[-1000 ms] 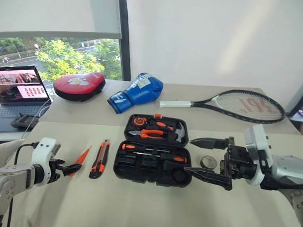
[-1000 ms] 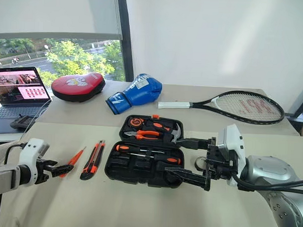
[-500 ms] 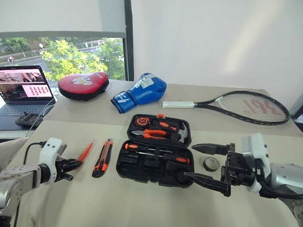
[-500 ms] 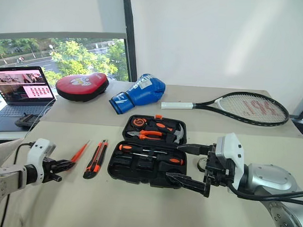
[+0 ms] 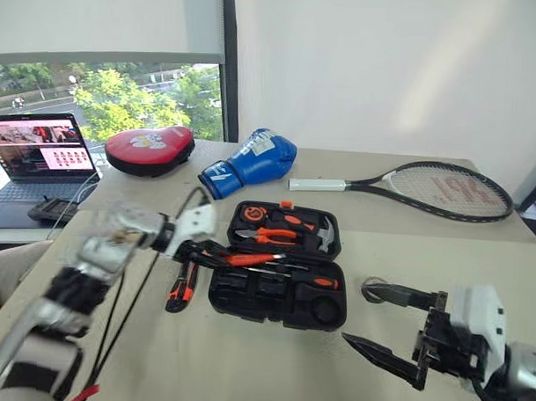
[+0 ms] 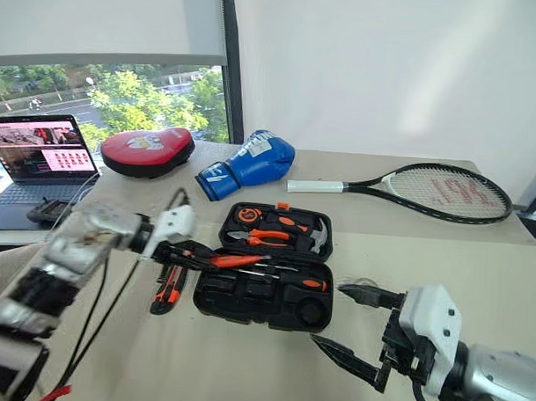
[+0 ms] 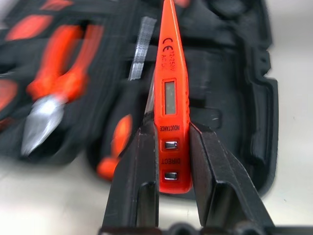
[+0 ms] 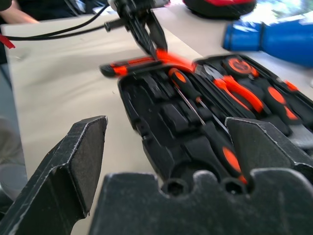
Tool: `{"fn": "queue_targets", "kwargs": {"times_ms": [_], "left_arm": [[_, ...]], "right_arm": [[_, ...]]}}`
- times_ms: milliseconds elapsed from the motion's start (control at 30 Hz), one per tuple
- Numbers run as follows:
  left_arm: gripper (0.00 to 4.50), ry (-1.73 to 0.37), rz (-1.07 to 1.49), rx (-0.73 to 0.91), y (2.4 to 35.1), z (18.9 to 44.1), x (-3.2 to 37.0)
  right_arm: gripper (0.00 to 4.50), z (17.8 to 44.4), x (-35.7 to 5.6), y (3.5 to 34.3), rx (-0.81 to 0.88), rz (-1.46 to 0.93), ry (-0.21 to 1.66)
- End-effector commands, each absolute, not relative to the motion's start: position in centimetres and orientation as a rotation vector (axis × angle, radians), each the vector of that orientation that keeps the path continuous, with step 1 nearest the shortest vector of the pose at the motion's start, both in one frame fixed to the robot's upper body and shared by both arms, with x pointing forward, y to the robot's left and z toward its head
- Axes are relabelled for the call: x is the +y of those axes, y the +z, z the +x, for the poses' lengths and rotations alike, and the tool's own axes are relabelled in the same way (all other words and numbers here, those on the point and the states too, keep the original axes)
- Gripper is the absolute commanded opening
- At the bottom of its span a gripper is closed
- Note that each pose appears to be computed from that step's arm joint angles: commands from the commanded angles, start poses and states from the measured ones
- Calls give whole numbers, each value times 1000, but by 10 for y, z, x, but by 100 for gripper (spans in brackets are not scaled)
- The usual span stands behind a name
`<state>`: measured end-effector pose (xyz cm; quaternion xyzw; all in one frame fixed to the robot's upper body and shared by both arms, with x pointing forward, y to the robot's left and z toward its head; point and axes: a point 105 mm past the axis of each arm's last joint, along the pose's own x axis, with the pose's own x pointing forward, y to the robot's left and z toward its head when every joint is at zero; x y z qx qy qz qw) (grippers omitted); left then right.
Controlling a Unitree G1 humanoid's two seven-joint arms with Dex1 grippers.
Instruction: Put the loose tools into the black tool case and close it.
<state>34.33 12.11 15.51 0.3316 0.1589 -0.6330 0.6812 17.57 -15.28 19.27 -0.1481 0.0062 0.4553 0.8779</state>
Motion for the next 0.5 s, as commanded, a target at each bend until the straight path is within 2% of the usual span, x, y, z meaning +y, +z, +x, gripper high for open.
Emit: {"fn": "queue_targets", "kwargs": {"times_ms": [33,300,500], "left_arm": [[43,-1433,851,442,149,354,116],[43,-1444,882,561,139,341,122],[43,-1416,889,582,134,338,126]], "right_arm": [[450,165,-152,203,-30,-348,911],[450,159,-155,201,-16,-333,879],[450,159,-154,200,-12,-335,875]]}}
